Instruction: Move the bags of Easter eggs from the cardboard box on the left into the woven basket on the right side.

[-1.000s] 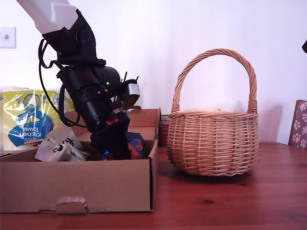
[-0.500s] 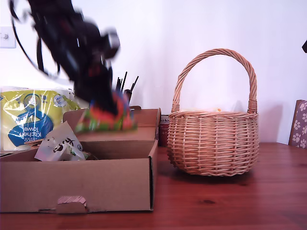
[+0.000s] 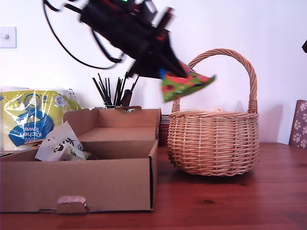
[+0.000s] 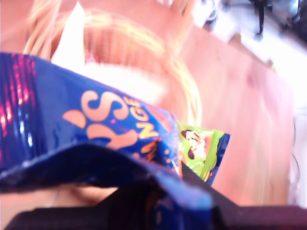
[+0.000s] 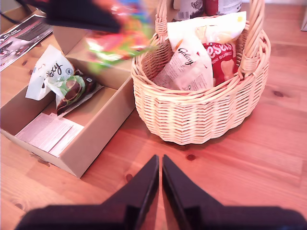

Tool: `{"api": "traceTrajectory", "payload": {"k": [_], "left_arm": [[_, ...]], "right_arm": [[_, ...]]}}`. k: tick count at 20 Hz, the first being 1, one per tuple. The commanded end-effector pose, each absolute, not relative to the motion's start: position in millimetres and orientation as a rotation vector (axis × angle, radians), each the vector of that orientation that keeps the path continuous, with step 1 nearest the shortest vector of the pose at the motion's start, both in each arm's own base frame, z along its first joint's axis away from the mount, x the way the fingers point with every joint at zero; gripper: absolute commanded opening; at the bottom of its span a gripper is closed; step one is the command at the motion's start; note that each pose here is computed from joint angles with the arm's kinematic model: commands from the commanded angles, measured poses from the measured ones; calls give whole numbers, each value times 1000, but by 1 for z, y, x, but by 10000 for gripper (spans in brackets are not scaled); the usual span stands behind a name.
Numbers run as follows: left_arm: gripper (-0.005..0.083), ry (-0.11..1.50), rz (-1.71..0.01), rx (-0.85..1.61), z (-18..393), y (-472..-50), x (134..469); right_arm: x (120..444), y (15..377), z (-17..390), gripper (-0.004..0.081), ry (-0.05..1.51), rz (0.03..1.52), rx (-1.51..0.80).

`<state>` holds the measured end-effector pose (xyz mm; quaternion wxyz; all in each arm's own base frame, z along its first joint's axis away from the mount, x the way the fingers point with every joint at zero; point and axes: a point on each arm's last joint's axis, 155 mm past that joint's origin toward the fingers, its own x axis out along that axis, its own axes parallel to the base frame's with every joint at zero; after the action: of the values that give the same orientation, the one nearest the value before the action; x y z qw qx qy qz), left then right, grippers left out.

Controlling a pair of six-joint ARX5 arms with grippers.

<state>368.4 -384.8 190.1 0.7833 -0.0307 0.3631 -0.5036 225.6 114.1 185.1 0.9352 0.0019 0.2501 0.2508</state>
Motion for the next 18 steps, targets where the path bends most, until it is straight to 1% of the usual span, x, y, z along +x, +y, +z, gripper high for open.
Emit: {"api": "traceTrajectory", "payload": {"k": [1, 4, 8, 13, 17, 18], "left_arm": [[62, 764, -1023, -125, 181, -402, 380], [62, 663, -900, -174, 176, -430, 401], [62, 569, -763, -161, 162, -445, 417], [62, 587, -714, -129, 132, -451, 418], [66, 623, -693, -117, 123, -446, 416], [123, 627, -693, -116, 122, -446, 416]], "right_arm": [[226, 115, 188, -12, 503, 516, 4], [226, 115, 187, -12, 504, 516, 4], [226, 115, 187, -12, 504, 516, 4], [226, 115, 188, -12, 503, 516, 4], [226, 115, 188, -12, 502, 516, 4], [226, 115, 188, -12, 500, 516, 4]]}}
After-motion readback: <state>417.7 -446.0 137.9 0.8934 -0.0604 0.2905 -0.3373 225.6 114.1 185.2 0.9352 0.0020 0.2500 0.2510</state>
